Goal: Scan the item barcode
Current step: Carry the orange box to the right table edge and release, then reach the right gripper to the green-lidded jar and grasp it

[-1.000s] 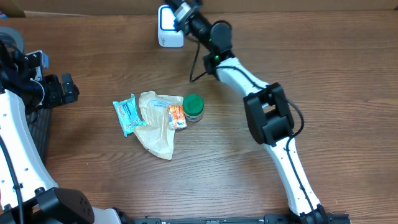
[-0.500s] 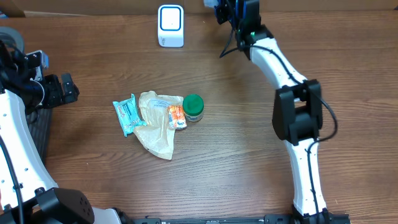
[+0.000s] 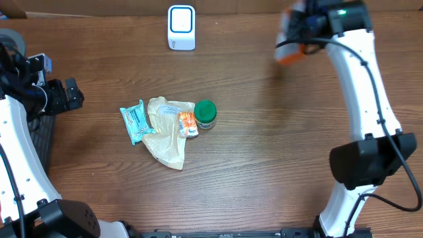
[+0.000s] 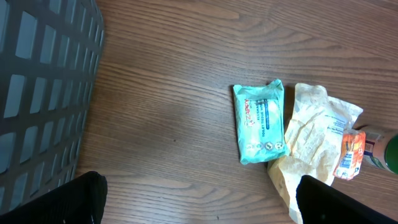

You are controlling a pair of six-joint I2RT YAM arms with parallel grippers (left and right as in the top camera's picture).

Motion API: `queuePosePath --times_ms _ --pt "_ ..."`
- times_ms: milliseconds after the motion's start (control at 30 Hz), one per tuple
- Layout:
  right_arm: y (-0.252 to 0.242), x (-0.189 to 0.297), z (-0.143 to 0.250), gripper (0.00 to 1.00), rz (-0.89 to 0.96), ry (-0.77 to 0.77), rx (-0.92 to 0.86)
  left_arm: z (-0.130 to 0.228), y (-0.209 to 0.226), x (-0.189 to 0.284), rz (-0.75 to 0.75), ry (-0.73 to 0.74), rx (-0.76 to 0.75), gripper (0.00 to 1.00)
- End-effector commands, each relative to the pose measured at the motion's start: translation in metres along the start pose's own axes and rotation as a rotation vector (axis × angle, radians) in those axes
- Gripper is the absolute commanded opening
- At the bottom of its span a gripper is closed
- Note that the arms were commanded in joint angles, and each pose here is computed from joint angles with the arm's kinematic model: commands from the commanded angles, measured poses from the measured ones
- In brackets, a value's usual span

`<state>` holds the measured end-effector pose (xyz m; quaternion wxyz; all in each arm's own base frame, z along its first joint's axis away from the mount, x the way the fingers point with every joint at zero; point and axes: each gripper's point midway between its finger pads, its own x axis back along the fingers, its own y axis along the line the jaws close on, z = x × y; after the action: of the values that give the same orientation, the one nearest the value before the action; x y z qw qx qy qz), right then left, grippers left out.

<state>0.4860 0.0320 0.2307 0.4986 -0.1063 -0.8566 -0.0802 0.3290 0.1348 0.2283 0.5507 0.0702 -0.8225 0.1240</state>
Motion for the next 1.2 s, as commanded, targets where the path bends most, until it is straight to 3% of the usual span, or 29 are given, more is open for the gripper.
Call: queuePosePath --times_ms 0,167,200,233,267,333,367,400,467,633,833,1067,1167 --pt "-0.063 -0.040 0.029 0.04 0.231 0.116 -0.249 -0.001 -0.004 0.001 0.009 -0.006 -0.034 1.00" --pt "-0.109 -0.068 0.071 0.04 0.303 0.268 -0.423 -0.001 -0.004 0.001 0.010 -0.006 -0.034 1.00" --pt "-0.113 -0.071 0.078 0.09 0.297 0.296 -0.437 0.000 -0.004 0.001 0.009 -0.006 -0.034 1.00" --pt "-0.116 -0.073 0.083 0.17 0.294 0.319 -0.449 -0.001 -0.004 0.001 0.010 -0.006 -0.034 1.00" --pt "-0.118 -0.074 0.086 0.39 0.287 0.336 -0.460 0.000 -0.004 0.001 0.010 -0.006 -0.034 1.00" --pt "-0.120 -0.075 0.092 0.45 0.277 0.364 -0.474 -0.001 -0.004 0.001 0.009 -0.006 -0.034 1.00" --pt "-0.121 -0.073 0.092 0.55 0.279 0.368 -0.473 0.000 -0.004 0.001 0.010 -0.006 -0.034 0.99" --pt "-0.121 -0.071 0.092 0.73 0.279 0.371 -0.468 -0.001 -0.004 0.001 0.009 -0.006 -0.034 1.00" --pt "-0.121 -0.064 0.091 0.84 0.278 0.376 -0.456 -0.001 -0.004 0.001 0.009 -0.006 -0.034 1.00" --pt "-0.090 -0.032 0.076 0.85 0.096 0.408 -0.382 0.000 -0.004 0.001 0.010 -0.005 -0.034 1.00" --pt "-0.004 0.018 0.061 0.86 -0.303 0.398 -0.174 0.000 -0.004 0.001 0.009 -0.006 -0.034 0.99" --pt "0.077 0.012 0.069 0.84 -0.413 0.340 -0.012 -0.001 -0.004 0.001 0.009 -0.006 -0.034 0.99" --pt "0.114 0.011 0.091 0.89 -0.437 0.353 0.099 -0.001 -0.004 0.001 0.009 -0.006 -0.034 1.00"
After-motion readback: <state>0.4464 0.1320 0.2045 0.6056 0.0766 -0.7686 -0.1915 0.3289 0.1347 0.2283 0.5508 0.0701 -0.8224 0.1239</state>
